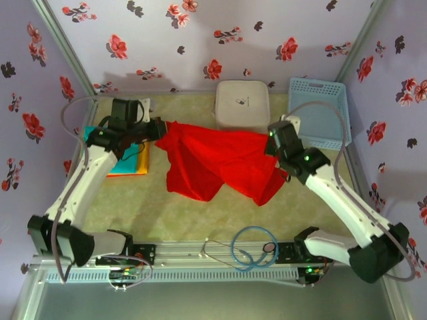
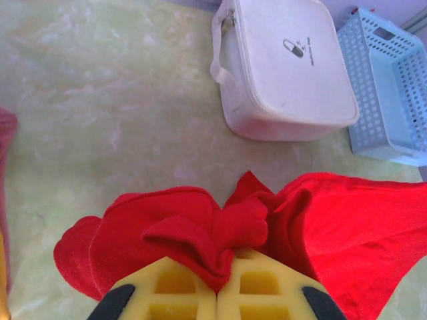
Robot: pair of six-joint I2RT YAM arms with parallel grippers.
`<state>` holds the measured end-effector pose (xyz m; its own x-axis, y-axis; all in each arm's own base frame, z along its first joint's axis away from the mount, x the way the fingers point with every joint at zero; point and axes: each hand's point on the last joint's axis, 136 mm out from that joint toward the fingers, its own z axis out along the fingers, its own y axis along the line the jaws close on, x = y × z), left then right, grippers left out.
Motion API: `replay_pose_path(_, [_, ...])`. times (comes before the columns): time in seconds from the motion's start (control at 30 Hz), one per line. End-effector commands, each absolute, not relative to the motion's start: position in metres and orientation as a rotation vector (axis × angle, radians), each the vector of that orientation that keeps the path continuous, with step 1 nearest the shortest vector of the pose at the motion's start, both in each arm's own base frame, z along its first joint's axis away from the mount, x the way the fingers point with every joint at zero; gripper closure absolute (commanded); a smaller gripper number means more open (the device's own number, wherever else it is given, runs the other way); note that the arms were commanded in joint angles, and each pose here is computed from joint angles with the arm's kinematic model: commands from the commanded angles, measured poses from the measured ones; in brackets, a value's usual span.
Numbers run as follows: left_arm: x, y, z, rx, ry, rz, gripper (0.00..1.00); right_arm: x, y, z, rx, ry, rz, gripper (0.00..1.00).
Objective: Fold and stack the t-shirts
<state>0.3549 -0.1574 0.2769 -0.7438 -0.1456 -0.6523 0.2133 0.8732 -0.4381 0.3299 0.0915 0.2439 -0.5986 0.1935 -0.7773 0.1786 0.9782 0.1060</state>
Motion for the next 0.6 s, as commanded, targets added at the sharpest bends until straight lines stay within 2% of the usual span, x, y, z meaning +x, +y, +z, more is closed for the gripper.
replay_pose_path(0.0, [0.388, -0.165, 0.297, 0.099, 2.241, -0.679, 0.98, 0.374, 0.074, 0.266, 0.321, 2.152, -0.026, 1.0])
replay_pose_path(0.13, [0.429, -0.165, 0.286, 0.041, 2.247, -0.682, 0.94, 0.433, 0.063, 0.274, 0.413, 2.136, -0.049, 1.0])
replay_pose_path(0.2, [0.452, -0.164, 0.276, 0.007, 2.251, -0.69, 0.87, 0.461, 0.061, 0.271, 0.432, 2.154, -0.068, 1.0])
replay_pose_path(0.23, [0.461, -0.165, 0.271, -0.008, 2.259, -0.696, 0.8, 0.474, 0.06, 0.266, 0.444, 2.17, -0.077, 1.0])
replay_pose_path(0.27, [0.47, -0.165, 0.263, -0.025, 2.28, -0.705, 0.68, 0.487, 0.058, 0.26, 0.458, 2.193, -0.085, 1.0])
replay_pose_path(0.3, [0.477, -0.164, 0.257, -0.043, 2.302, -0.708, 0.48, 0.499, 0.053, 0.252, 0.48, 2.222, -0.106, 1.0])
replay_pose_path(0.33, [0.48, -0.163, 0.251, -0.063, 2.332, -0.707, 0.35, 0.508, 0.048, 0.244, 0.505, 2.244, -0.13, 1.0])
replay_pose_path(0.4, [0.479, -0.162, 0.242, -0.074, 2.373, -0.701, 0.26, 0.526, 0.043, 0.229, 0.539, 2.288, -0.136, 0.97])
replay_pose_path(0.43, [0.475, -0.161, 0.239, -0.072, 2.382, -0.696, 0.23, 0.531, 0.042, 0.224, 0.54, 2.308, -0.125, 0.85])
replay_pose_path(0.47, [0.469, -0.158, 0.235, -0.073, 2.393, -0.685, 0.19, 0.536, 0.042, 0.219, 0.539, 2.325, -0.118, 0.66])
replay_pose_path(0.53, [0.454, -0.148, 0.229, -0.076, 2.419, -0.628, 0.14, 0.54, 0.044, 0.211, 0.519, 2.355, -0.117, 0.45])
replay_pose_path(0.57, [0.444, -0.142, 0.225, -0.076, 2.435, -0.606, 0.14, 0.541, 0.045, 0.209, 0.506, 2.363, -0.115, 0.29])
